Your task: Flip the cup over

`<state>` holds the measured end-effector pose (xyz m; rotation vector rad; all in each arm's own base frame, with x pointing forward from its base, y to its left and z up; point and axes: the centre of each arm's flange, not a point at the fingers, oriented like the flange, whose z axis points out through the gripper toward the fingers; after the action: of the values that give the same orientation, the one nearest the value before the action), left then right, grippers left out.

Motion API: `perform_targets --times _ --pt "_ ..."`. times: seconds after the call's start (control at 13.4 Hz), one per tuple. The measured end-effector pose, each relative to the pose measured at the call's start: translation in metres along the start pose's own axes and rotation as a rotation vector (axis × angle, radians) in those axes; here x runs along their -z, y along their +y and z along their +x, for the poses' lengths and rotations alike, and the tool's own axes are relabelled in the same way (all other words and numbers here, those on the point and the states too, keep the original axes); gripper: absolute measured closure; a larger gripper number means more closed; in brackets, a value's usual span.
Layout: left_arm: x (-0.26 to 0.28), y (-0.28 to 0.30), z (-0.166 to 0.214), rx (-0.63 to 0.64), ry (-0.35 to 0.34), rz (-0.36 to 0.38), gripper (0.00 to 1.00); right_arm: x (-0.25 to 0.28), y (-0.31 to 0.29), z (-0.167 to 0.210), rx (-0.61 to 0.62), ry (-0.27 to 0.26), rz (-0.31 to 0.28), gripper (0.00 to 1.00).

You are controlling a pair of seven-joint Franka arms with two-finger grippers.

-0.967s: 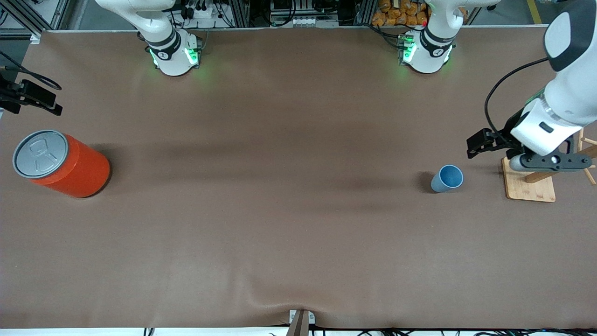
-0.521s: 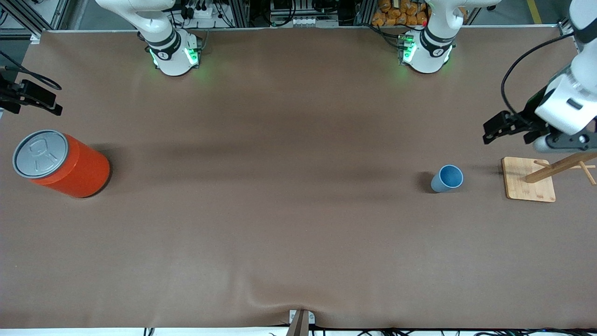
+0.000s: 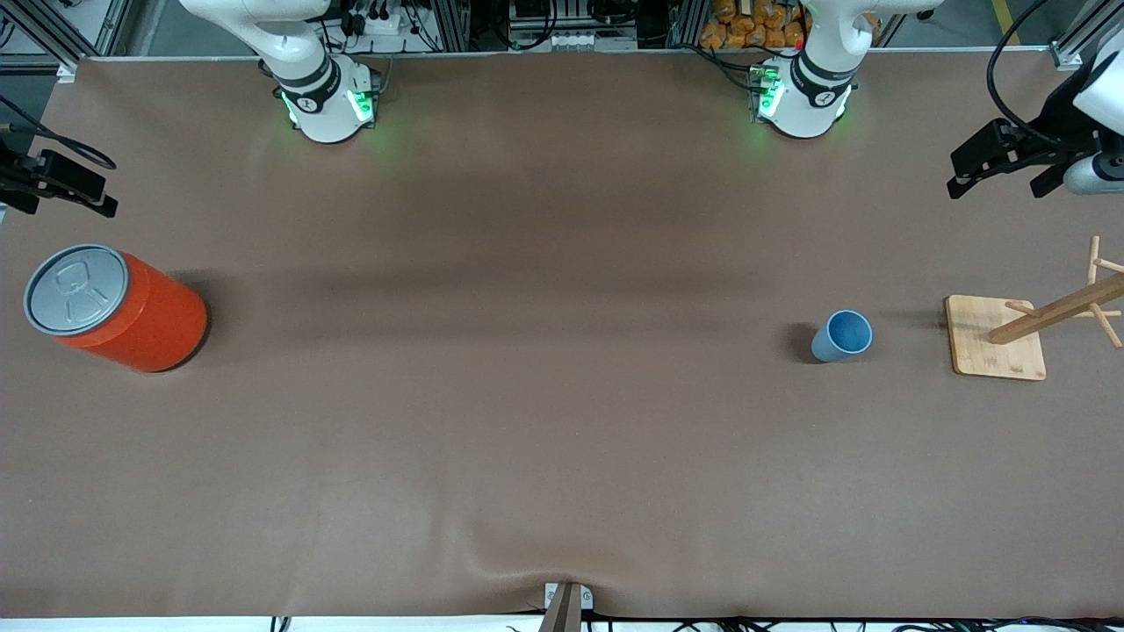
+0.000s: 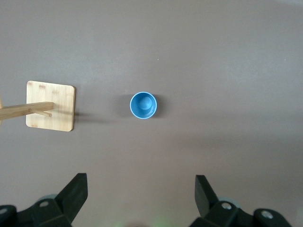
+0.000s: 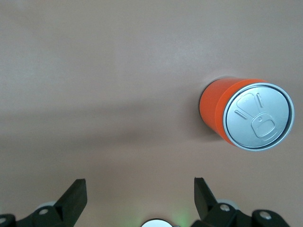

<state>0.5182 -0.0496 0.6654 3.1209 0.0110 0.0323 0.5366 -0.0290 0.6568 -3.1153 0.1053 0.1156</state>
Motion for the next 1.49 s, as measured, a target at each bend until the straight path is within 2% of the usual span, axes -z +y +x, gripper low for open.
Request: perform_targets --times 0.59,1.49 --pt "-0.007 -0.029 0.008 -0.015 -0.008 -0.003 0.00 0.000 0.000 0.000 0.000 0.000 0.000 0.00" --pt "-0.007 -0.026 0.008 -0.020 -0.008 -0.003 0.00 0.000 -0.004 0.000 0.007 0.000 -0.001 0.00"
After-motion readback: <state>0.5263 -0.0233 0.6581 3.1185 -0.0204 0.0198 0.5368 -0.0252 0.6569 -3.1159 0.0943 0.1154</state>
